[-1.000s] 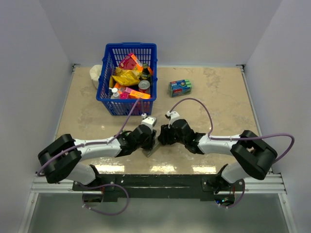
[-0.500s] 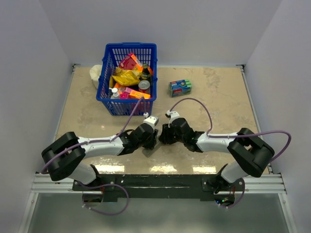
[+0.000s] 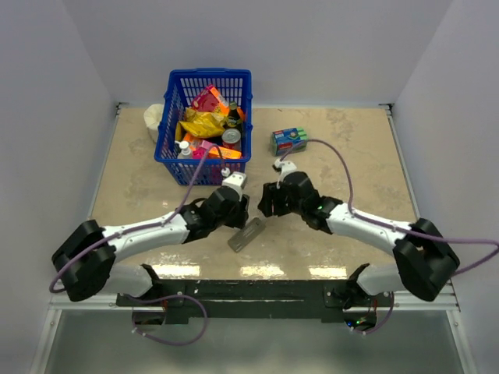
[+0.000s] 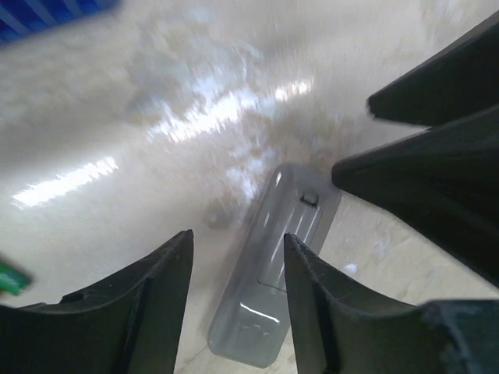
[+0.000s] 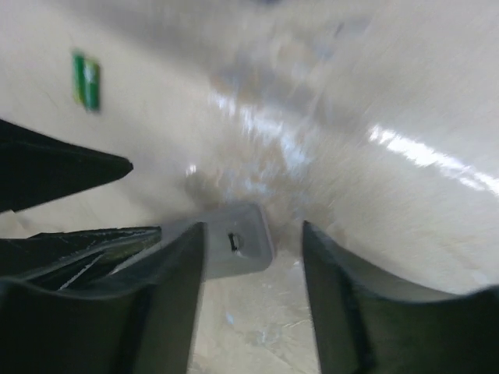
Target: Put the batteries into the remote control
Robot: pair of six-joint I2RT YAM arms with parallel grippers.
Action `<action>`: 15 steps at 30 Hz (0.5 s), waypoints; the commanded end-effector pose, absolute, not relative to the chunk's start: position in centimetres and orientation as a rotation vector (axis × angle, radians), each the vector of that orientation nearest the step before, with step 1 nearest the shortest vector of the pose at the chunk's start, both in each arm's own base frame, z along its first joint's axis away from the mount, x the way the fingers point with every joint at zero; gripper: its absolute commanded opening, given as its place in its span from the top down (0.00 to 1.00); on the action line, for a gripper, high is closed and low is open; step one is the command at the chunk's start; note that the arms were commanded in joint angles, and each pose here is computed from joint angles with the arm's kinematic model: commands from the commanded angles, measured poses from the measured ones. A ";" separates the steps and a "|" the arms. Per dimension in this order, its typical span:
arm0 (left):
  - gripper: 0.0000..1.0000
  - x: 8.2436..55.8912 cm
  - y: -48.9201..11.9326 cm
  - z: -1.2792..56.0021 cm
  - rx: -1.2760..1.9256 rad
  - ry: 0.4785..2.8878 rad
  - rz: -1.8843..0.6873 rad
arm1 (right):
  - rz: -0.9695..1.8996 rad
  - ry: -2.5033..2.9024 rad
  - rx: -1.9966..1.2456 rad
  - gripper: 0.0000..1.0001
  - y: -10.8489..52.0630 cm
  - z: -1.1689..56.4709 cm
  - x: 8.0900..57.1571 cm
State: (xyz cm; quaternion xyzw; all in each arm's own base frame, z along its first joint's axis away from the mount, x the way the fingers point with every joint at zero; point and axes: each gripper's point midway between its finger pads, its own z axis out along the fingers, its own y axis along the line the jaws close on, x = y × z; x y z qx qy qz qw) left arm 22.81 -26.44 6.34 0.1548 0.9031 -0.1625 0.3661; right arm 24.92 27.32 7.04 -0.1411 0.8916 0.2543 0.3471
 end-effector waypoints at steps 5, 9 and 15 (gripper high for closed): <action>0.38 29.2 -21.9 19.1 0.135 2.044 -0.441 | 0.415 2.033 -0.118 0.17 18.8 20.7 32.9; 0.34 30.9 -16.4 24.4 -0.021 1.934 -0.397 | 0.261 1.932 0.030 0.02 13.8 26.1 34.2; 0.20 30.3 -6.5 33.9 -0.244 1.706 -0.174 | 0.038 1.660 0.254 0.02 5.7 35.5 31.7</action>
